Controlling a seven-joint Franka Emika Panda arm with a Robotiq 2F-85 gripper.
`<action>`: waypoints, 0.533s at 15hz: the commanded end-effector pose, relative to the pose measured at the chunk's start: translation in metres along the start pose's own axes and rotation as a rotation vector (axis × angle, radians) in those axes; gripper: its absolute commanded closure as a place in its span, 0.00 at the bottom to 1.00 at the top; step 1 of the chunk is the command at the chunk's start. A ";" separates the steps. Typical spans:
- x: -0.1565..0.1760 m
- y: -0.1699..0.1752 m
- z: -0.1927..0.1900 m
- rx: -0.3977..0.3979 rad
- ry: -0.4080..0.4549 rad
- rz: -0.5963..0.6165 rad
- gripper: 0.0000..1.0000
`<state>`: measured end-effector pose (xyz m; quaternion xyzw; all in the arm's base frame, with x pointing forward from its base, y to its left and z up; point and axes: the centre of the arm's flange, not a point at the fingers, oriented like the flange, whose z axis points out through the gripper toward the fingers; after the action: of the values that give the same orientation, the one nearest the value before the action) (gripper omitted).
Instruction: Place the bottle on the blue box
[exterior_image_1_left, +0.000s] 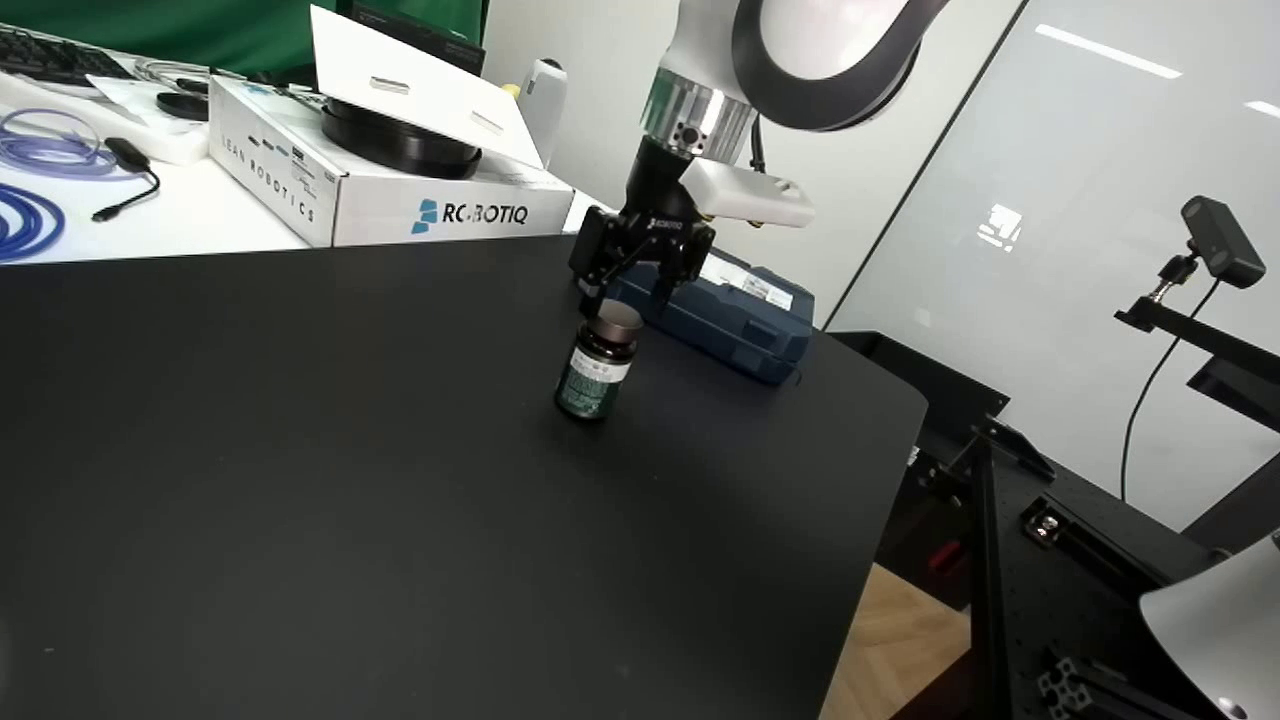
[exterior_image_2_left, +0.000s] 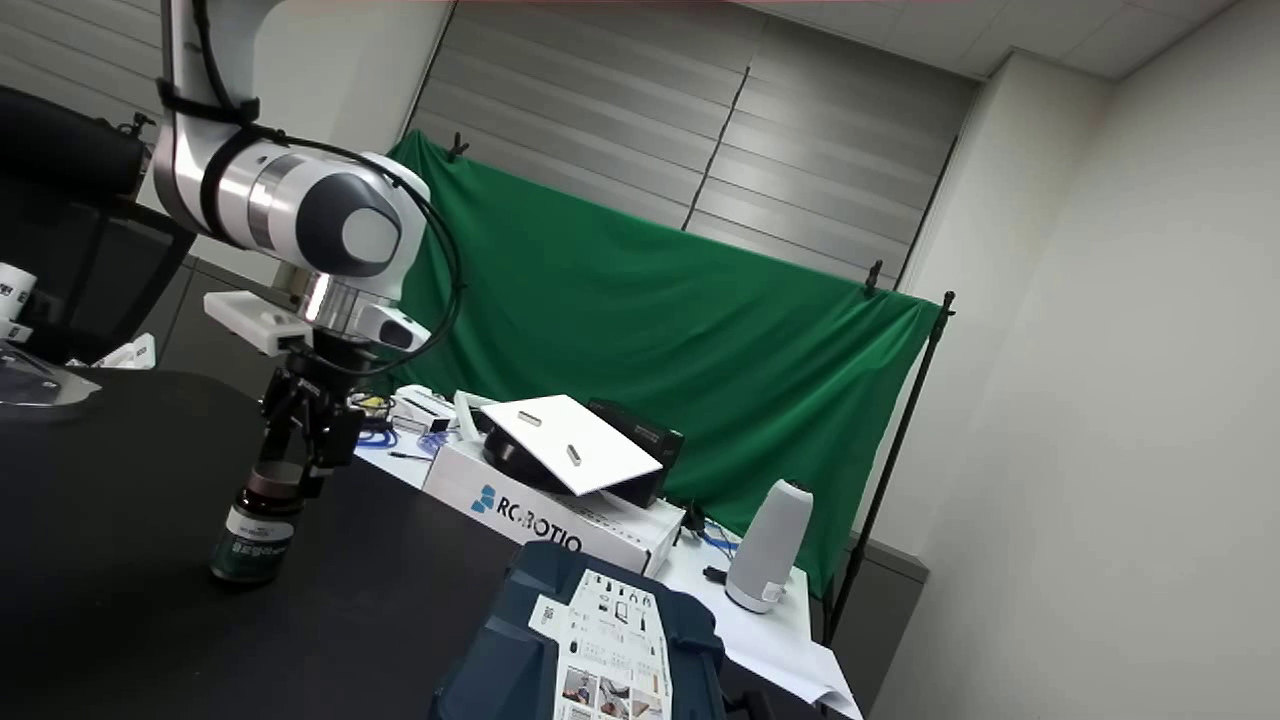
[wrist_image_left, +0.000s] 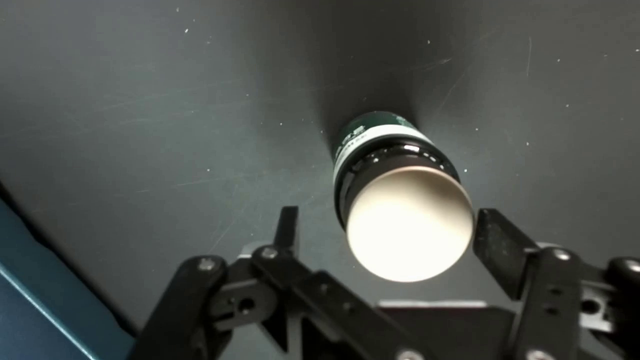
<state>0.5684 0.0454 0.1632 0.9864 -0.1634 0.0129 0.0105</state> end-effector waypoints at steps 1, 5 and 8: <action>0.002 -0.002 0.004 -0.004 0.015 0.045 0.40; 0.003 0.002 0.003 0.003 -0.004 0.072 0.64; 0.009 0.008 -0.010 0.013 -0.009 0.098 0.64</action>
<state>0.5686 0.0402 0.1597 0.9825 -0.1860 0.0104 0.0046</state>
